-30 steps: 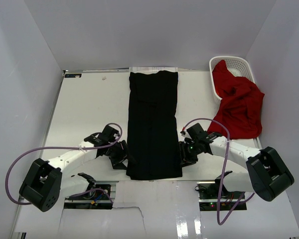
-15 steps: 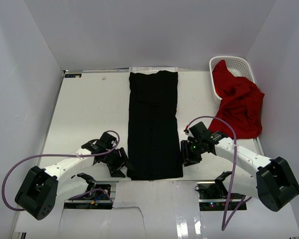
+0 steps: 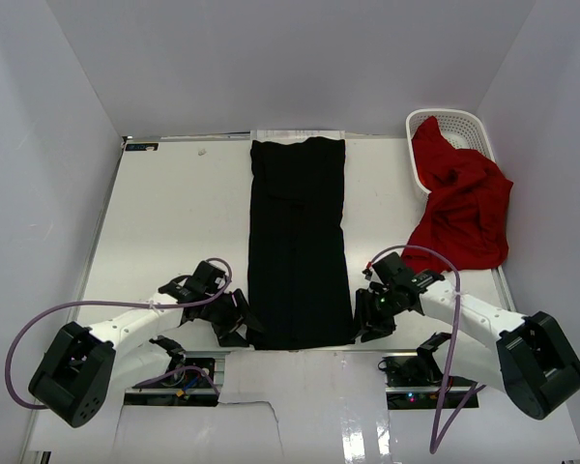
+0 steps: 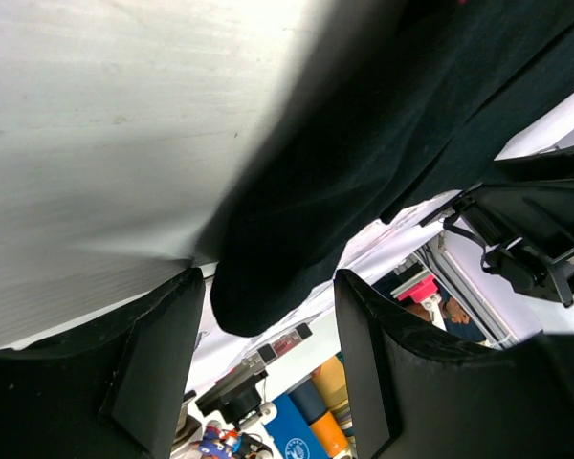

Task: Fold and stack the t-shirts
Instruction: Grab the bottom of the folded rectangular tshirt with both arms

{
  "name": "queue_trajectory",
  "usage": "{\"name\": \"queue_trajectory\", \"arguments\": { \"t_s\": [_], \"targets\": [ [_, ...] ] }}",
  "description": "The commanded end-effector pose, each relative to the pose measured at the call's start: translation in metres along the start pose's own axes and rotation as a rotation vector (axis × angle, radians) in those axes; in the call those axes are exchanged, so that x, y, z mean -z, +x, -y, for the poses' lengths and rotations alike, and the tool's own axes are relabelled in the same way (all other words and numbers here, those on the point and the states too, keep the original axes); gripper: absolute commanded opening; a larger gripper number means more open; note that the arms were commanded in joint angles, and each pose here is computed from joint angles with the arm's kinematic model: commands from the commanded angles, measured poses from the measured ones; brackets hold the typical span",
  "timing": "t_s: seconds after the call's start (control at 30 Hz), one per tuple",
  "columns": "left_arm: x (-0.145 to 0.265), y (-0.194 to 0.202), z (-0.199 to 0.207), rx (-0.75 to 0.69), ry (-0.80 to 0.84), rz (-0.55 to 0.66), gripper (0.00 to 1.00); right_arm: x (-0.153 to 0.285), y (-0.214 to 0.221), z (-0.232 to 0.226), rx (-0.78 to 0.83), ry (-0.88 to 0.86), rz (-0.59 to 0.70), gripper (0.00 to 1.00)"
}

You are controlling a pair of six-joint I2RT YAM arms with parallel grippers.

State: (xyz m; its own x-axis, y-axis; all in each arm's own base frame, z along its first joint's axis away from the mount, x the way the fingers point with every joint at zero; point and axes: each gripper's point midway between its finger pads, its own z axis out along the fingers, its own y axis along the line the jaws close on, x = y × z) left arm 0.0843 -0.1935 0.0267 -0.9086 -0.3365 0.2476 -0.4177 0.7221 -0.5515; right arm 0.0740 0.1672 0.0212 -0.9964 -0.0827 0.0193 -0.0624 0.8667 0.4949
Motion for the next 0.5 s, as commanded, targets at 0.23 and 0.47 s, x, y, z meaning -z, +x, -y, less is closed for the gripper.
{"name": "queue_trajectory", "arguments": {
  "t_s": [0.23, 0.47],
  "targets": [
    [-0.01, -0.014, -0.013, -0.001, -0.046, 0.07, 0.68, -0.029, 0.005, -0.007, -0.116, -0.175, 0.05, 0.47],
    [-0.013, -0.013, -0.017, 0.014, -0.033, 0.075, 0.64, -0.028, 0.002, 0.002, -0.122, -0.121, 0.088, 0.31]
  ]
}}
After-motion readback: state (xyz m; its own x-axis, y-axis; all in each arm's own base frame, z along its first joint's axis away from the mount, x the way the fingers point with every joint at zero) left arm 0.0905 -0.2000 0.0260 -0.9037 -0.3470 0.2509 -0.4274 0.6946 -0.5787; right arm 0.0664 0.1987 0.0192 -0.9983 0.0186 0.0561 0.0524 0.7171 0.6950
